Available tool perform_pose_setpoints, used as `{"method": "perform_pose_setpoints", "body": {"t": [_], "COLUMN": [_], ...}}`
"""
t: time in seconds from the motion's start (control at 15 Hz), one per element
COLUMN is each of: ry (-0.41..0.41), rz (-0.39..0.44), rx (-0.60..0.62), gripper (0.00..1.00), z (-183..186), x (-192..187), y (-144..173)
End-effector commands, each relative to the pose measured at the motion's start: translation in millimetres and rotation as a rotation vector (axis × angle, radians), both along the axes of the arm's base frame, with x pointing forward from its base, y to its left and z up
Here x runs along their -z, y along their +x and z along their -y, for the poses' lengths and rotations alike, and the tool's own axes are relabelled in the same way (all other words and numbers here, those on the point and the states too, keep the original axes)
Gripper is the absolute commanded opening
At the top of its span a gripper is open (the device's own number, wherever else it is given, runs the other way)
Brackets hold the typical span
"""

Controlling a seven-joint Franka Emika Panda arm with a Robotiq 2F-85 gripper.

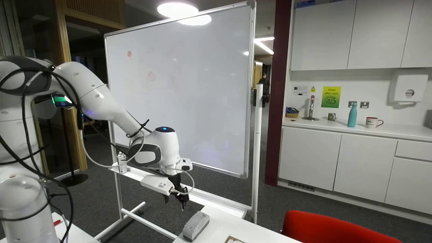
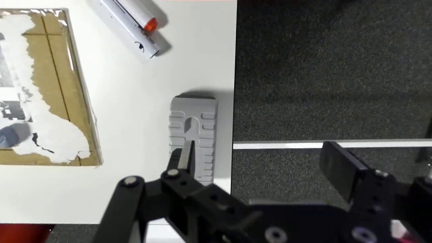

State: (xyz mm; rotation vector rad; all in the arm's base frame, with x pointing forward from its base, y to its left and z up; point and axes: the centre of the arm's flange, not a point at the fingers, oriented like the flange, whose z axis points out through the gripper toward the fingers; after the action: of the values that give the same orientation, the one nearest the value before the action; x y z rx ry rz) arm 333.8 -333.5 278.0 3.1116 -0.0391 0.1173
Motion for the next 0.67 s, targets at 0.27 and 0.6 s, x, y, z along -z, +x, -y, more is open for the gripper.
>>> {"method": "perform_pose_setpoints", "body": {"t": [0.27,0.6], "ry": [0.045,-0.049], "rz": [-0.03,0.075], "rx": [0.0,-0.004], "gripper": [1.0,1.0], "z": [11.0,12.6], "x": [10.4,16.9], "y": [5.0,29.3]}}
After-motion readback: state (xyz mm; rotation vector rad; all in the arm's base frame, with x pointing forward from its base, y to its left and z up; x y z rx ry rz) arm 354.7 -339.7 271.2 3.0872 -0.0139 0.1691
